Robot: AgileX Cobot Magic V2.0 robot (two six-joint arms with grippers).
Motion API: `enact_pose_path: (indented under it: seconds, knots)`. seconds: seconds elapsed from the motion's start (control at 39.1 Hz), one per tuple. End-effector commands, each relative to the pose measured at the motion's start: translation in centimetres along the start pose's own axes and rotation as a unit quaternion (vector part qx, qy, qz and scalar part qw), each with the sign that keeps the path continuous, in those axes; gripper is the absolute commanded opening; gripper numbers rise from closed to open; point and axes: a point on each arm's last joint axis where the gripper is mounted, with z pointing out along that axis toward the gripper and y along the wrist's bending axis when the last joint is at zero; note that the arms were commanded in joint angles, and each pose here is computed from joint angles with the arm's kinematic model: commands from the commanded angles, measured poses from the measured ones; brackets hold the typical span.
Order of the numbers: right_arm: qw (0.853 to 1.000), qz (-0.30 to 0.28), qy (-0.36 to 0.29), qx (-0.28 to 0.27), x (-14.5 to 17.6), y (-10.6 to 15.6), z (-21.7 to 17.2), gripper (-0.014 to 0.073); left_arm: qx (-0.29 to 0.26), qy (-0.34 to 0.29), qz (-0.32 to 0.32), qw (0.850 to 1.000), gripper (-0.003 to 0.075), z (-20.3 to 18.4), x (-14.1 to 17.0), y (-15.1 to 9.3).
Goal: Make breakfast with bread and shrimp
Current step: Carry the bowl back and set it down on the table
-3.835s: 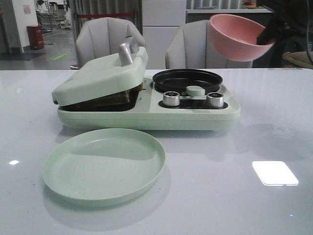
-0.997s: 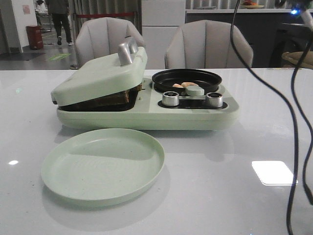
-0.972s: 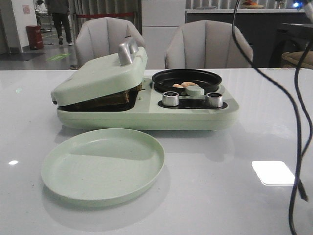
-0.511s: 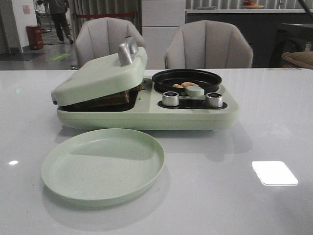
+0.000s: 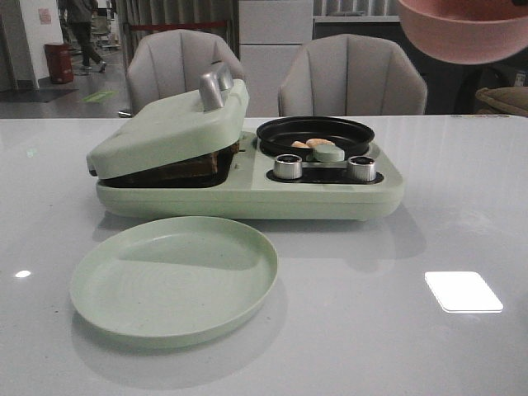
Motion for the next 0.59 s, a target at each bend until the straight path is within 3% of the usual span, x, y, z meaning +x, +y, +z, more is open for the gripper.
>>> enact_pose_path:
  seconds: [0.0,0.15,0.33,0.56]
  knots:
    - [1.000,0.028,0.004,0.008,-0.3,-1.8,-0.2,0.0137,-0.002,-0.051,-0.010,0.999,0.0114,-0.3,-1.6,0.1]
    - [0.991,0.097,0.089,-0.021,1.7,-3.6,3.8,0.0137,-0.002,-0.051,-0.010,0.999,0.0114,-0.3,-1.6,0.1]
    - [0.981,0.116,0.153,-0.030,3.6,-4.4,8.0,0.0137,-0.002,-0.051,-0.010,0.999,0.0114,-0.3,-1.6,0.1]
    - [0.981,0.116,0.152,-0.019,4.1,-5.0,10.0,0.0137,-0.002,-0.051,-0.010,0.999,0.0114,-0.3,-1.6,0.1]
